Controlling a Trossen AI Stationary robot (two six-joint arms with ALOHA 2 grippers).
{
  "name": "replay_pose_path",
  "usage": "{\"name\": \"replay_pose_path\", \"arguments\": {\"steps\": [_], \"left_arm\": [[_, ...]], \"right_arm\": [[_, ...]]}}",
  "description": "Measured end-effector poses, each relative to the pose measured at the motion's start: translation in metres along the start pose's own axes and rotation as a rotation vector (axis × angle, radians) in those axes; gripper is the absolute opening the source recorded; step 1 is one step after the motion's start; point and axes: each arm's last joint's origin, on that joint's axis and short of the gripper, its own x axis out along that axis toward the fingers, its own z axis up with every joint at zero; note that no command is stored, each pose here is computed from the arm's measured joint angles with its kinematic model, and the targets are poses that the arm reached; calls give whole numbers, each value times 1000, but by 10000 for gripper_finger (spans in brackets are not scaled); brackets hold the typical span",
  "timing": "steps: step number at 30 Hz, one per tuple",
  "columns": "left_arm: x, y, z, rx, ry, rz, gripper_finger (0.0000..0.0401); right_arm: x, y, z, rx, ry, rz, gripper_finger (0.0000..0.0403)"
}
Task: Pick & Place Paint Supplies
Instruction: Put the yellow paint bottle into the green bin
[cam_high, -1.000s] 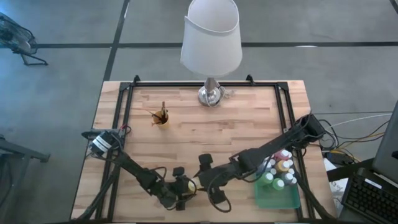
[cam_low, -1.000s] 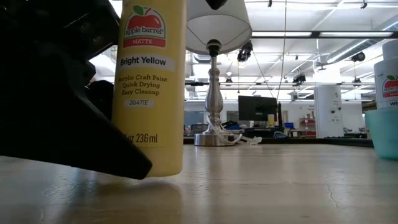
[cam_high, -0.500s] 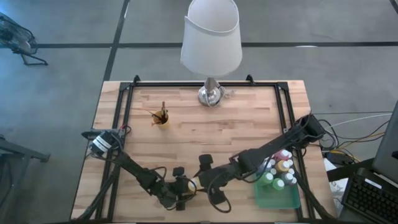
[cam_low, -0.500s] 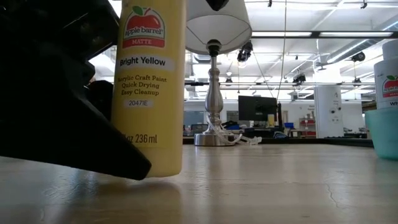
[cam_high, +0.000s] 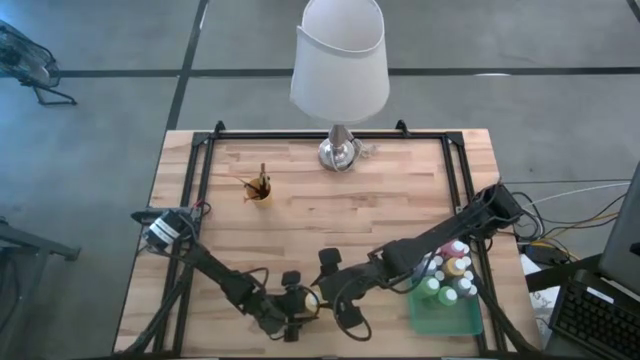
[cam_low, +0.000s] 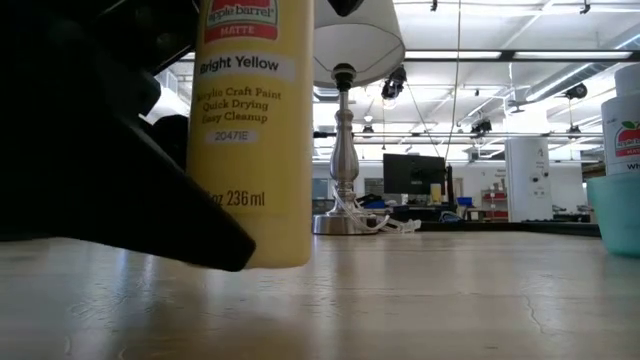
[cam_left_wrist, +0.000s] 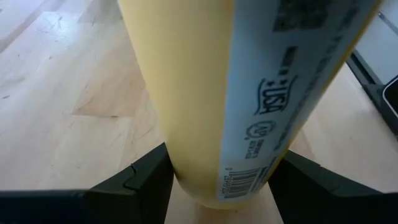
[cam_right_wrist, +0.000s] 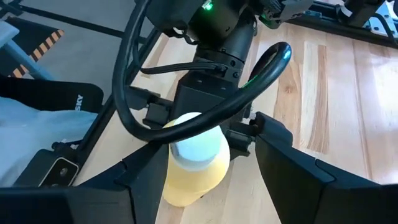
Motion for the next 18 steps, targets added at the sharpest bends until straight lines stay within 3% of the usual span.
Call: {"name": "replay_pose_path", "arguments": {"steps": [7,18], "left_arm": [[2,2,3,6,-6,13,232],[6,-2,19,67,-47,25,232]], "right_arm": [[0,0,0,-1,-6,3,245],[0,2,1,-2,-10,15,206]]}}
